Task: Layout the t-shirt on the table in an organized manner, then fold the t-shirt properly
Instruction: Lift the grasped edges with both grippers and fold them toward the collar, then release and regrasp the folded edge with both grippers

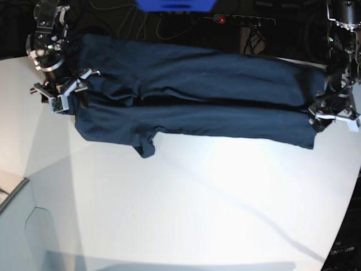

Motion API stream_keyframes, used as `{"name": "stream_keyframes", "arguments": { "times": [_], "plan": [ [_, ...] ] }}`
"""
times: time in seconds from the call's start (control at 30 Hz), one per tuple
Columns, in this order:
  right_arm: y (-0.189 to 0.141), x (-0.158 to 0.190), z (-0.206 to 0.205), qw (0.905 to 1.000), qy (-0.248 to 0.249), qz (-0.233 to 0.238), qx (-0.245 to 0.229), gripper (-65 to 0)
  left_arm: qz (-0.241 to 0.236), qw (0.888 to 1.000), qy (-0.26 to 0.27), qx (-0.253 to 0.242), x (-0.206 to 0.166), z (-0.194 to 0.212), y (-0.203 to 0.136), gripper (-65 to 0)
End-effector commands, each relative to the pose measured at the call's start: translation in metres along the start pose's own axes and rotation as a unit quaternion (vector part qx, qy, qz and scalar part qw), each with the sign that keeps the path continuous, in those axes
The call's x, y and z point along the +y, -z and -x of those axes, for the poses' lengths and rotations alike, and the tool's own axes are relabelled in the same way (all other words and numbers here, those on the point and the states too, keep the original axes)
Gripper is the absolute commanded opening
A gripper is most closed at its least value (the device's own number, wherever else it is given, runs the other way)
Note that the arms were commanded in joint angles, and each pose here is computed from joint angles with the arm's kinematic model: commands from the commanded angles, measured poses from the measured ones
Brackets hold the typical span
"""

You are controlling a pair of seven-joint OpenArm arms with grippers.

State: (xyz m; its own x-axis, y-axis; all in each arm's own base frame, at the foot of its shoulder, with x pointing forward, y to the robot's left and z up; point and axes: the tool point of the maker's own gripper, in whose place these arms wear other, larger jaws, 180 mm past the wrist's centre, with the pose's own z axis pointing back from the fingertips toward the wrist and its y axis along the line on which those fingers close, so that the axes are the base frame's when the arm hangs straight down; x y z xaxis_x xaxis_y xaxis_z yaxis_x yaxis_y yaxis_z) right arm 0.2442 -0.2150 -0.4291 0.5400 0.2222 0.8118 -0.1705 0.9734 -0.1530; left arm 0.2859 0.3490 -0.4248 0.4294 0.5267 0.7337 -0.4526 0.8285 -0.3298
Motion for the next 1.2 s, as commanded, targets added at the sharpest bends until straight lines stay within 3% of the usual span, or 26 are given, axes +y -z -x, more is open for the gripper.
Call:
{"name": "stream_keyframes", "arguments": {
  "times": [0.0, 0.23, 0.33, 0.5, 0.8, 1.17],
  "plan": [
    [-0.002, -0.003, -0.015, 0.9997, -0.001, 0.004, -0.025, -29.7, -0.003, 0.999, 0.003, -0.037, 0.005, -0.029, -0.003, -28.6],
    [-0.004, -0.007, -0.029, 0.9986, 0.016, 0.024, -0.045, -29.3, 0.007, 0.997, -0.005, -0.074, -0.01, -0.063, 0.007, -28.6],
    [-0.001, -0.009, -0.035, 0.9981, 0.017, 0.026, -0.052, -29.3, 0.015, 0.996, 0.036, -0.08, -0.03, -0.072, 0.019, -28.7],
    [0.001, -0.008, -0.036, 0.9982, 0.018, 0.025, -0.052, -29.3, 0.011, 0.995, 0.084, -0.054, -0.048, -0.065, 0.046, -28.5],
    [0.006, -0.011, -0.039, 0.9986, 0.017, 0.029, -0.041, -29.3, -0.023, 0.995, 0.095, 0.012, -0.033, -0.032, 0.077, -28.4],
    [0.011, -0.015, -0.055, 0.9976, 0.016, 0.031, -0.059, -29.4, -0.005, 0.996, 0.092, 0.017, -0.057, -0.024, 0.084, -29.3]
  ]
}}
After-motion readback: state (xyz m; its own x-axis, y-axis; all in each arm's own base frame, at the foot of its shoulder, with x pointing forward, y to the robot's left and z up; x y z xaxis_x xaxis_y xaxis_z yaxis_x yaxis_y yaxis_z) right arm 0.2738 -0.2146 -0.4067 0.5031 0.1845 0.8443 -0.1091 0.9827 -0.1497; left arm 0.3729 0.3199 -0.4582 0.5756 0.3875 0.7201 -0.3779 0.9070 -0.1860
